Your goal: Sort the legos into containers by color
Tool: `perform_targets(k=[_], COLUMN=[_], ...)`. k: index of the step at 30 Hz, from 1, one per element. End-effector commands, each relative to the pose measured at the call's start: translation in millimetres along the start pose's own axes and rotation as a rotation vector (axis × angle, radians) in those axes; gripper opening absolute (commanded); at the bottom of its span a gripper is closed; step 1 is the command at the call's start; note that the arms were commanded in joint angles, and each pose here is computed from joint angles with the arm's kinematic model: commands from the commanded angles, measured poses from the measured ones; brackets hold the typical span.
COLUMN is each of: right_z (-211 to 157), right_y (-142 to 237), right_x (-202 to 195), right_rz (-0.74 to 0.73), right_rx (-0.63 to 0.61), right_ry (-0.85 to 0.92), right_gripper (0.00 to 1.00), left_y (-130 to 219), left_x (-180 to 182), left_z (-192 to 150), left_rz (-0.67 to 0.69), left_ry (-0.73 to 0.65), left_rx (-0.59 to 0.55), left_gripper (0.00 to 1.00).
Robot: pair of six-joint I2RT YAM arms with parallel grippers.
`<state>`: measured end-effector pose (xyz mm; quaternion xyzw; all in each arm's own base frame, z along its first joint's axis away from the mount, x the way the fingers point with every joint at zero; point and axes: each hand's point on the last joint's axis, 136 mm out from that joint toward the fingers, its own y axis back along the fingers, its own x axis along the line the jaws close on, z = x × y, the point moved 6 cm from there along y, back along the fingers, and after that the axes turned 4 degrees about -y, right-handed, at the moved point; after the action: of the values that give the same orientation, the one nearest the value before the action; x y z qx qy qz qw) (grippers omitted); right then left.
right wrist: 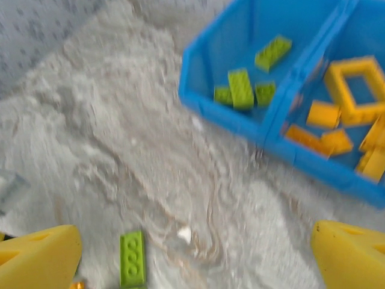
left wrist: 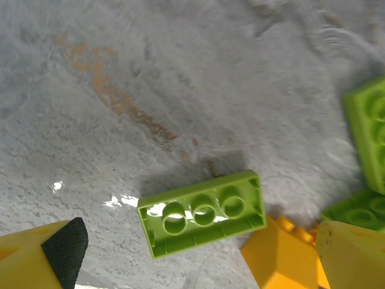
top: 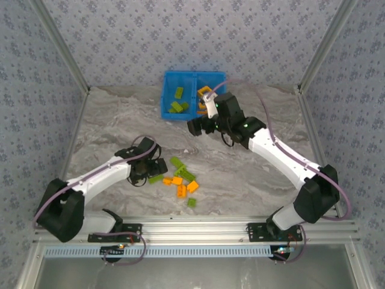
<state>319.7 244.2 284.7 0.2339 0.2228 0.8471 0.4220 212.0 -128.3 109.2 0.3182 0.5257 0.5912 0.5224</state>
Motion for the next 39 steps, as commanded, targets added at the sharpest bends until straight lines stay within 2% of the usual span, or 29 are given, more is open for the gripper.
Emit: perform_targets(k=[1,6,10,18,24,28,31,36,39], right_z=[-25.4,-68.2,-76.5,-64.0,-64.5,-64.0,-62.1,-52.8,-49.2], right_y=[-4.1,-12.8,-9.9,-3.5,-3.5,-2.5,1.1,12.4,21.9], right_x=[5.4,11.1,17.7,28.3,27.4,27.3,27.7,22.3,17.2], right_rz=[0.056,0.060,0.048,0.043,0.026,0.017,0.007,-0.045,-0.085], right_rx=[0.088,0.216,0.229,0.186,0.186,0.182,0.170,0.102,0.066], right_ry=[-0.070,-0.078,-0.061,-0.024,-0.024,-0.027,-0.029,-0.046,-0.068], right_gripper=[1.00,1.00,1.00,1.00,1.00,1.00,1.00,1.00,1.00], left_y=[-9.2,-19.6,-27.5,-38.9,-34.8,-15.4,13.9,58.4,72.5], left_x=[0.5,-5.6,-7.6,-1.8,-0.1,-11.6,-28.0,-70.4,-98.4], left_z=[-0.6,-2.8,-7.5,-14.6,-15.0,0.3,23.3,89.5,134.8], left_rz=[0.032,0.028,0.050,0.137,0.175,0.121,0.076,0.049,0.057], left_ry=[0.125,0.119,0.101,0.078,0.068,0.059,0.010,-0.101,-0.159], left_rx=[0.004,0.042,0.076,0.110,0.104,0.031,-0.059,-0.298,-0.390], left_gripper=[0.99,0.99,0.99,0.72,0.57,0.50,0.49,0.48,0.48])
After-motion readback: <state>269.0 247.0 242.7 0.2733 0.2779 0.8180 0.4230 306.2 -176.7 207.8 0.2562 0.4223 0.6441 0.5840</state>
